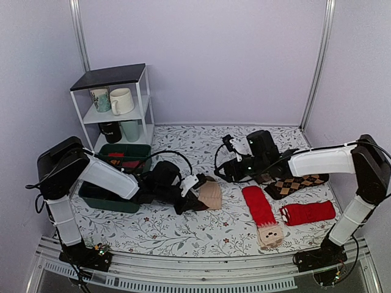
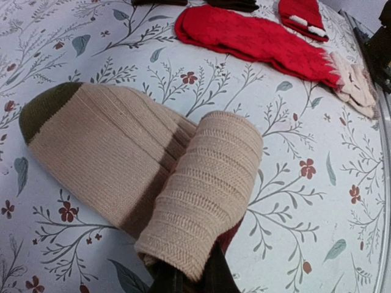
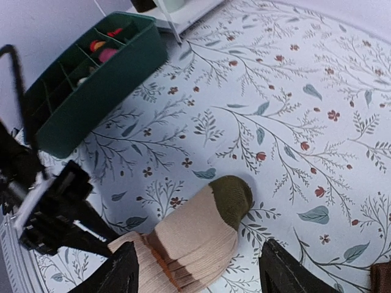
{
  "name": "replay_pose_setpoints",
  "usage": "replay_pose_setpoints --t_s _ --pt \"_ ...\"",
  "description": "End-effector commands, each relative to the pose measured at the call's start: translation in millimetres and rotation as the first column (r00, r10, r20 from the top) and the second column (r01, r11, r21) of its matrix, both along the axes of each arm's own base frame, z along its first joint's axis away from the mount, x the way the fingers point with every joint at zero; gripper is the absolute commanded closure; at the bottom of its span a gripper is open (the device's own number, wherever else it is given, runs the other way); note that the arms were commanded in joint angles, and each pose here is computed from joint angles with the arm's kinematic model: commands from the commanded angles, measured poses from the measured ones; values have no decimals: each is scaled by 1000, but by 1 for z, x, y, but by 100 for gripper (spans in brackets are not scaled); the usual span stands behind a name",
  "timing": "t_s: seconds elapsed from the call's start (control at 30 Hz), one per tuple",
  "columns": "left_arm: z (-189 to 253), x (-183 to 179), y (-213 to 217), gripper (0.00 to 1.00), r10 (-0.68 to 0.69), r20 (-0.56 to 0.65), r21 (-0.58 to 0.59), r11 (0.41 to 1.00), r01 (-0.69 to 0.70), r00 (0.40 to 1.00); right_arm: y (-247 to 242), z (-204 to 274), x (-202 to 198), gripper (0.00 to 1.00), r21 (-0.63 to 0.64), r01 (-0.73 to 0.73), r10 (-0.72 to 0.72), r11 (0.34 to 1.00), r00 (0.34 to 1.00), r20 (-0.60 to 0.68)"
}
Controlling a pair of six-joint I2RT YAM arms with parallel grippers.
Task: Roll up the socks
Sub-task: Roll a pair of socks at the center of the board.
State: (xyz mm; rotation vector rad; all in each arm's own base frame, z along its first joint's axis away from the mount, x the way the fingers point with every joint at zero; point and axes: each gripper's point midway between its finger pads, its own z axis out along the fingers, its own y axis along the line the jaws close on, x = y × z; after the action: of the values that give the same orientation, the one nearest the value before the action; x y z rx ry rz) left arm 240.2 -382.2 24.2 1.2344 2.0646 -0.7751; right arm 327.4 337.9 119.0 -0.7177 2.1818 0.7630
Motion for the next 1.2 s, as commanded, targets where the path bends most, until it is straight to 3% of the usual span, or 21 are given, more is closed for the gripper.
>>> replay_pose_setpoints --t_s 0.0,0.13,0.4,0.93,1.0,1.17 --pt "-95 -46 65 100 63 -268 317 948 27 961 2 32 -26 32 67 -160 151 985 980 128" --pt "-99 -46 63 100 63 -288 327 944 37 956 9 7 -69 31 86 -322 317 943 946 71" --pt "-99 -45 65 100 69 -297 334 942 36 952 15 -38 -87 27 33 -389 386 921 920 60" --pt "-98 -43 64 100 64 -290 324 945 35 955 29 -74 -76 25 -57 -334 337 941 941 45" --pt "-97 -43 63 100 64 -288 321 947 33 956 31 -77 -79 31 -51 -341 343 939 939 32" --pt "-92 -38 60 100 67 -263 309 951 18 963 29 -88 -88 73 -38 -355 354 934 934 -40"
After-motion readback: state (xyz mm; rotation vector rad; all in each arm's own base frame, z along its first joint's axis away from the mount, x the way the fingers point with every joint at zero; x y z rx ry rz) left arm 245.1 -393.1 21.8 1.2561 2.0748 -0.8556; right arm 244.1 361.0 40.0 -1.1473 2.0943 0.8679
